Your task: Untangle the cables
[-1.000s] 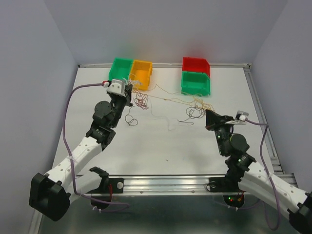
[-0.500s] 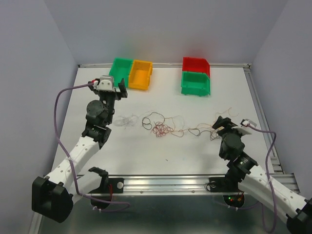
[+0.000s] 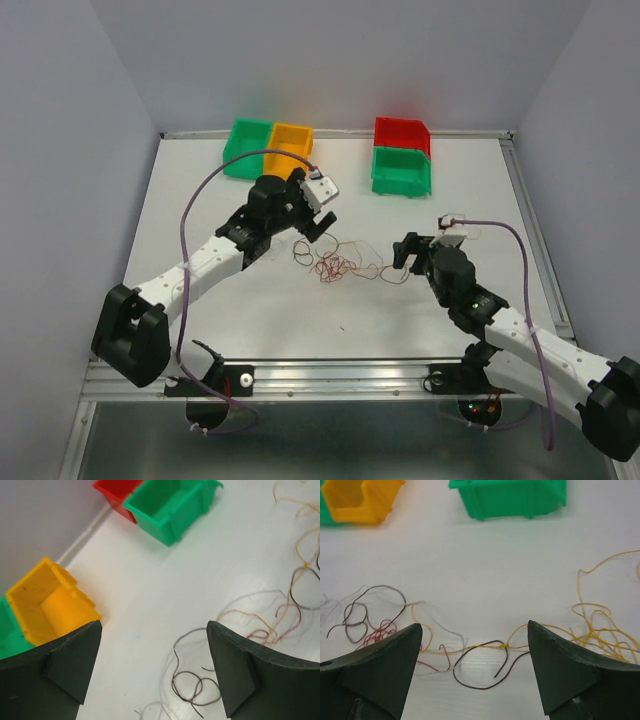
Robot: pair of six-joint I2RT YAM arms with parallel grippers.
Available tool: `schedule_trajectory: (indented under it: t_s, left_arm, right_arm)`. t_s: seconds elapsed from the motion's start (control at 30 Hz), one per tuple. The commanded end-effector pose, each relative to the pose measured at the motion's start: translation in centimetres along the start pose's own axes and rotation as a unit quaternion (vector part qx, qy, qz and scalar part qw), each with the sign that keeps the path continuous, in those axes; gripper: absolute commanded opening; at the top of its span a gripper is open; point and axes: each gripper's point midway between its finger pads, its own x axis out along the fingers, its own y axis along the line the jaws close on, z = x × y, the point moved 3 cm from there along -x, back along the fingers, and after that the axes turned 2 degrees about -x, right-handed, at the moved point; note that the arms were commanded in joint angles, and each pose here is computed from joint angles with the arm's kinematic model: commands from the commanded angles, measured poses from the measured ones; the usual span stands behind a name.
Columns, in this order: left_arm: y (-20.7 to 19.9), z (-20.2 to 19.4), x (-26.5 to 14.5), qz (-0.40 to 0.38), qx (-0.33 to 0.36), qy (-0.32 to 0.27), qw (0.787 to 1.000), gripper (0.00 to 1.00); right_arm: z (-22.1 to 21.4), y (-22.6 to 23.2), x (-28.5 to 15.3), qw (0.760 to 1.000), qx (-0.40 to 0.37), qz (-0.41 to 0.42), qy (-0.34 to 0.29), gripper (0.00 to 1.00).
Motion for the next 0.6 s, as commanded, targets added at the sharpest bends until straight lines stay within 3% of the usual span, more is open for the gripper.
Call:
schedule_trajectory:
  t_s: [0.0,0.2,0.57]
  left_arm:
    - [-3.1,-2.2,0.5,-0.069,0.045,0.085,0.993,0.98]
    - [-4.9,-5.4,1.5,-0.127,0.025,0.149,0.980,0.98]
    - [2.7,-9.3,2.4,0.061,0.009,0.235,0.970,0.93]
  right_arm:
    - [0.4,5.0,-0.2,0.989,-0.025,0.138,0.043,0.91]
    - [-0.4,5.2,1.1,0.990,-0.037,0.120,0.062,0.91]
    - [-0.2,5.0,1.3,0.992,-0.034,0.116,0.045,0.91]
